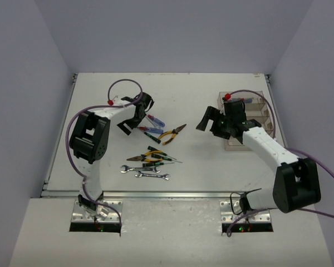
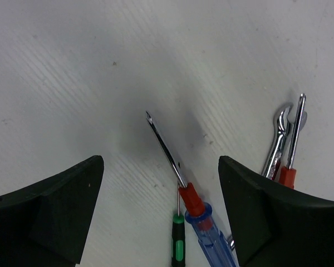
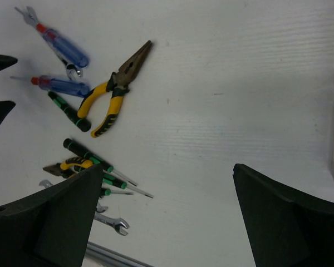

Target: Sort the tools into containers

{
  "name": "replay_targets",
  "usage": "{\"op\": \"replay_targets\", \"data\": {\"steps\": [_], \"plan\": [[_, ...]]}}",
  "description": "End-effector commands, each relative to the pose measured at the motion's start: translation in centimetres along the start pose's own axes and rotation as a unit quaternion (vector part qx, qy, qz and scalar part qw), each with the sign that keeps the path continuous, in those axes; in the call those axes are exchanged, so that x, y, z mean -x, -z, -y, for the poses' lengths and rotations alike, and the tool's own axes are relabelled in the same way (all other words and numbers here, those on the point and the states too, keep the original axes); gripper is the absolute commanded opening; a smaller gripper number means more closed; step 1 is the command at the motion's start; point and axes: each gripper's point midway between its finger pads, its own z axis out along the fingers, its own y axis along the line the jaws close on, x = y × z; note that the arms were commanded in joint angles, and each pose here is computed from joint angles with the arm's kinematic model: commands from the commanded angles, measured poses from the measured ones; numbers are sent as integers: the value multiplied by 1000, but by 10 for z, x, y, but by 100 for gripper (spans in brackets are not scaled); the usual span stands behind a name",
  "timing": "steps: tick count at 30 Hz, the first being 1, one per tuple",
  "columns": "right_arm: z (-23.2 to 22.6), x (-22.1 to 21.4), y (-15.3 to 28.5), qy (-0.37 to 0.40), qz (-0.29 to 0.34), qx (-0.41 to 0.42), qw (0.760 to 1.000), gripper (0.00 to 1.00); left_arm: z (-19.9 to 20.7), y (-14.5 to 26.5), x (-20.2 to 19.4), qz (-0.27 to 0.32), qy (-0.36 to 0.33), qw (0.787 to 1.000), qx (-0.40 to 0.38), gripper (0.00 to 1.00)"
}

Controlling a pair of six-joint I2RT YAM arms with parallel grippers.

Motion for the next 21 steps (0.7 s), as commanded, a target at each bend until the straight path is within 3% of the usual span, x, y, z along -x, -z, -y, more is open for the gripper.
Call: {"op": "replay_targets", "data": {"steps": [1,7,12,13,21], "plan": [[-33,18,36,63,52,71,994,98,21,-6,14,10,30,999,-21,77],[-39,15,64,73,78,95,990,97,22,-25,5,0,18,1000,-2,67],[-39,14,74,77,87,98,988,97,27,-29,2,-7,16,1000,-5,44],[-39,13,74,77,85,97,989,96,27,-30,2,-8,17,1000,-5,35],[-39,8,75,77,83,105,988,97,30,-29,-2,-25,25,999,-15,5]]}}
